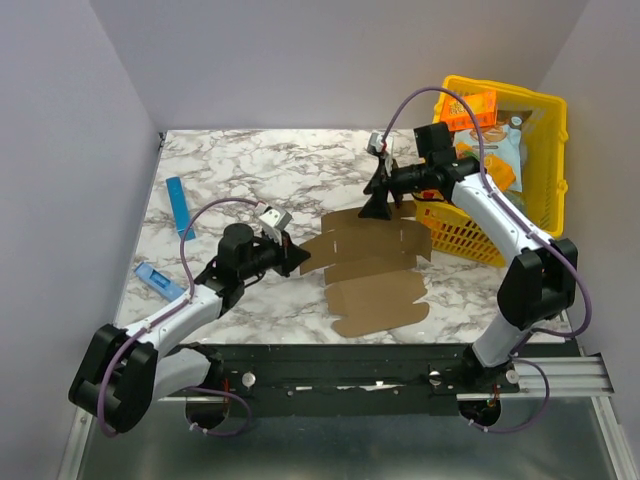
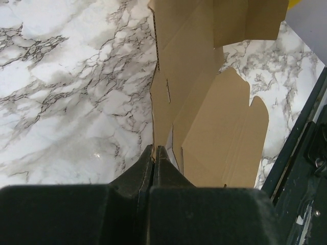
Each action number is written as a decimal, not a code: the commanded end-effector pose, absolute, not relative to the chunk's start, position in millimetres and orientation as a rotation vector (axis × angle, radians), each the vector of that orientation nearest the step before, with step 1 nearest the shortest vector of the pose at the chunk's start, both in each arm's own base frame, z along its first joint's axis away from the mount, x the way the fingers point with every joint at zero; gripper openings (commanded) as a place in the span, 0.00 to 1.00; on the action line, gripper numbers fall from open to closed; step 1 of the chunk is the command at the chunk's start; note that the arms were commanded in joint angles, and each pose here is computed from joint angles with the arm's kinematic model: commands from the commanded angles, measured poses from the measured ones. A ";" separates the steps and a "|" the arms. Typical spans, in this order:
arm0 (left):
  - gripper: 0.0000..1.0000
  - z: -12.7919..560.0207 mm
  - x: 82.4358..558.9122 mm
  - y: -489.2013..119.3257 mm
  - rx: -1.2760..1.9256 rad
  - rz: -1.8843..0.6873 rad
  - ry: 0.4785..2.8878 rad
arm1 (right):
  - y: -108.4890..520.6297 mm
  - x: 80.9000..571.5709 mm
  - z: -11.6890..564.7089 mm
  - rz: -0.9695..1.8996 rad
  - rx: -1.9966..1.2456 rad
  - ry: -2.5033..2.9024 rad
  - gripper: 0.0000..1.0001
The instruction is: Fold the paper box
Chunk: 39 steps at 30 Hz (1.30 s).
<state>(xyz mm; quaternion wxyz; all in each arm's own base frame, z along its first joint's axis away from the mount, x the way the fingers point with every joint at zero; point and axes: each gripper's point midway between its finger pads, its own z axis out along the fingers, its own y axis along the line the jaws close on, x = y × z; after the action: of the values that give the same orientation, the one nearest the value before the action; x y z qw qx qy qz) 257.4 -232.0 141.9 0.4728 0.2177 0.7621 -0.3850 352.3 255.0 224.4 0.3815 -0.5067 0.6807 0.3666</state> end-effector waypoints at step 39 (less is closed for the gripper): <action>0.00 150.0 262.0 -233.7 0.663 -0.849 1.881 | 263.7 357.2 155.0 1.081 -1.395 1.951 0.45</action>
<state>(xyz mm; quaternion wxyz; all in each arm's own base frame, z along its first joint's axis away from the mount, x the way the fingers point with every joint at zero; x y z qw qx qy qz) 256.9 -233.4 139.6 0.4522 0.2599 0.7746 -0.3578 370.1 258.8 159.1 0.2852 -0.5152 0.7202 0.3668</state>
